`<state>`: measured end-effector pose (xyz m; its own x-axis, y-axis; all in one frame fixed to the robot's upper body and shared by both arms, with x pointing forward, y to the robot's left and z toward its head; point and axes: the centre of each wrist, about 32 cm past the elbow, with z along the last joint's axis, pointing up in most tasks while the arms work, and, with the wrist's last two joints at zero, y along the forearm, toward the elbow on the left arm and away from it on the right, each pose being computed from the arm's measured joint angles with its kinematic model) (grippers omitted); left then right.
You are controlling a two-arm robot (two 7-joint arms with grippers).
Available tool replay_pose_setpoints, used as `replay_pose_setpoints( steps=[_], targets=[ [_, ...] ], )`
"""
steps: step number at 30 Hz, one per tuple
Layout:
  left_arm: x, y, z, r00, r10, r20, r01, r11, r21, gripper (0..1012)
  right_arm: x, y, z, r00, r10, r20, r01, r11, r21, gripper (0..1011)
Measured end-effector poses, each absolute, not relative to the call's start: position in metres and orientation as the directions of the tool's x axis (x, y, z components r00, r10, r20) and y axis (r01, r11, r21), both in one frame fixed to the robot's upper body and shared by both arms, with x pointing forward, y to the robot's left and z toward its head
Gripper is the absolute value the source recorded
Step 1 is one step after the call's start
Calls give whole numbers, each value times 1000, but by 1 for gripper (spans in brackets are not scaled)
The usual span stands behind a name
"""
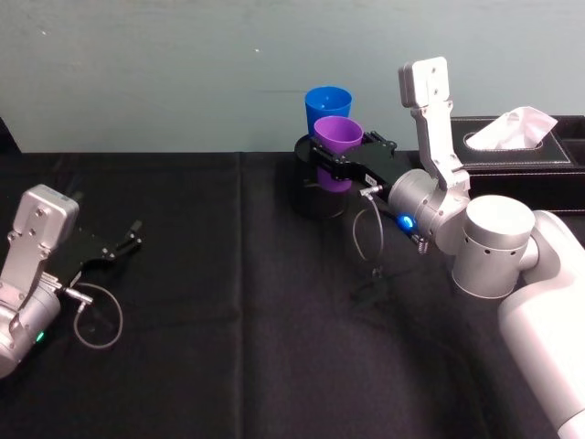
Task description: Pick up one cup with a gripper and tap it against the other cup.
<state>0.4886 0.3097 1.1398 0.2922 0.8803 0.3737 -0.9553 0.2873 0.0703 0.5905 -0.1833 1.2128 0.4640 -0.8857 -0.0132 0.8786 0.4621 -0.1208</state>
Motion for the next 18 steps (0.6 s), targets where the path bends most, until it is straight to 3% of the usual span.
replay_pose_setpoints(
  steps=[18],
  targets=[
    [489, 310, 1140, 292, 880, 374, -955, 287, 70, 1000, 590, -183, 1213, 464, -886, -13, 879, 462, -121, 724]
  ],
)
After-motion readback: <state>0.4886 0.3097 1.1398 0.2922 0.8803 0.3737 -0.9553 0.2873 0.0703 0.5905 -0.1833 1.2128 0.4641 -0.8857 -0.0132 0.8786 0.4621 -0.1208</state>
